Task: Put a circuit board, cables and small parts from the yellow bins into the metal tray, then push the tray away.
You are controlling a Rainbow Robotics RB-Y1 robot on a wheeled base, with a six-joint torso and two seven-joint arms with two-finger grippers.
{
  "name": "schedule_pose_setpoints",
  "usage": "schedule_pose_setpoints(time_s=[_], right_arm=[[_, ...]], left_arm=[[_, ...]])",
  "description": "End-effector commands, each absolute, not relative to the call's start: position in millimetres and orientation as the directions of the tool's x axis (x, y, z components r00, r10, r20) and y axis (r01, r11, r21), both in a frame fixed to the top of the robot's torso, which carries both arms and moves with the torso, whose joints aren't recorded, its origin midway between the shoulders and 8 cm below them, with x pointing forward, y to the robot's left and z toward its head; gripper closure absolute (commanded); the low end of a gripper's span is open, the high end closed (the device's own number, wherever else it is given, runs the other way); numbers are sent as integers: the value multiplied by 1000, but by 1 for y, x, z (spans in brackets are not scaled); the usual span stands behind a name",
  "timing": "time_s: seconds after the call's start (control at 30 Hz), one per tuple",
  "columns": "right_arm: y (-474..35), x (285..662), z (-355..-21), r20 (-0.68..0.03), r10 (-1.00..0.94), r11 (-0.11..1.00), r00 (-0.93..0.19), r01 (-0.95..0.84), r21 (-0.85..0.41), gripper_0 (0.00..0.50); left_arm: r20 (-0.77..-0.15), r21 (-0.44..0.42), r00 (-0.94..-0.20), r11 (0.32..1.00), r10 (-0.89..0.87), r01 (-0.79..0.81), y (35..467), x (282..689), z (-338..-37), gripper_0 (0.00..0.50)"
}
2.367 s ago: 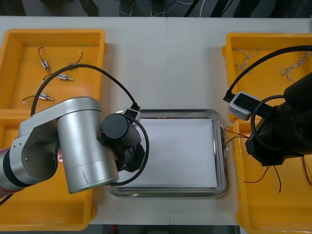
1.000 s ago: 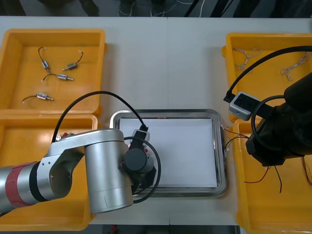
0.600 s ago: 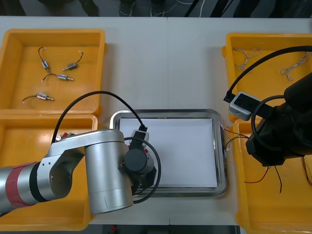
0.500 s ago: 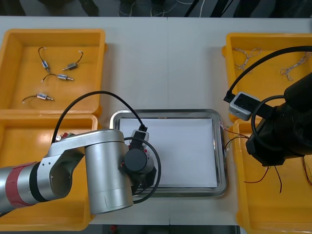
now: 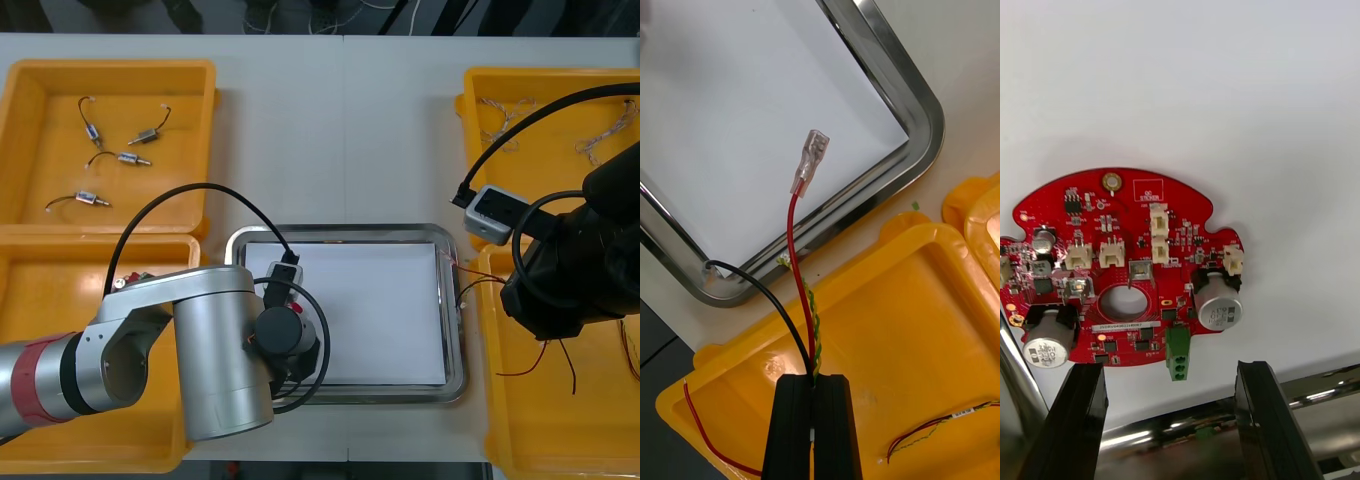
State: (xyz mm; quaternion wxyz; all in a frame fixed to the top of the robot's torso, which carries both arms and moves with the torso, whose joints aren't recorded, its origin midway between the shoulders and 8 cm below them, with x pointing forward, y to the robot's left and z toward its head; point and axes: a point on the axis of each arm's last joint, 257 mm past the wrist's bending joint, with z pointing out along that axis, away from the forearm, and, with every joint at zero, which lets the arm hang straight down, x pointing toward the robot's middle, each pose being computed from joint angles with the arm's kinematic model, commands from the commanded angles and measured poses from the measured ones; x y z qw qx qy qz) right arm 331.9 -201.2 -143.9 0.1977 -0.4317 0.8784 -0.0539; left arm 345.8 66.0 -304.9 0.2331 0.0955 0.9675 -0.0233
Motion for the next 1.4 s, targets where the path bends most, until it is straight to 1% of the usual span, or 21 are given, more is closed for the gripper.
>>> schedule_pose_setpoints(time_s=[0.03,0.23,0.37,0.47,0.5,0.53,0.67,0.73,0.83,0.9,1.03,1.17,1.27,1.4], right_arm=[[-172,334,-129,-311,-853,507,-419,-807,-305,500],[-155,339,-134,-292,-881,459,-372,-822,-337,500],[-141,341,-142,-282,-894,433,-349,-834,-341,500],[-130,344,-150,-268,-905,410,-331,-848,-337,500],[-129,343,-151,-266,-906,408,-330,-849,-335,500],[-124,345,-156,-265,-908,402,-325,-855,-328,500],[-112,347,-167,-263,-917,376,-300,-871,-317,500],[-106,347,-172,-263,-926,350,-273,-882,-316,500],[-95,351,-180,-261,-948,267,-182,-902,-340,500],[-93,351,-184,-251,-956,237,-154,-909,-344,500],[-89,352,-194,-223,-972,155,-75,-917,-368,500],[-86,351,-202,-177,-984,65,7,-915,-399,500],[-83,350,-210,-149,-988,19,47,-911,-411,500],[-77,349,-218,-127,-988,-27,88,-908,-418,500]], left_arm=[[-484,-58,-867,984,120,168,56,344,-292,0],[-477,-79,-874,987,86,140,62,353,-275,0],[-465,-69,-882,990,76,122,73,357,-262,0],[-450,-71,-891,993,56,98,85,360,-246,0],[-449,-70,-892,993,54,96,87,360,-245,0],[-444,-72,-895,994,42,82,94,363,-237,0],[-436,-70,-899,996,25,61,109,367,-219,0],[-433,-70,-901,996,14,49,118,369,-210,0],[-429,-55,-903,997,18,46,139,376,-191,0],[-426,-48,-904,998,20,45,147,378,-185,0],[-423,-30,-906,999,21,37,172,383,-164,0],[-431,-46,-902,998,15,39,190,391,-143,0],[-431,-66,-902,998,-13,17,203,396,-130,0],[-441,-64,-897,998,-44,-17,224,405,-118,0]])
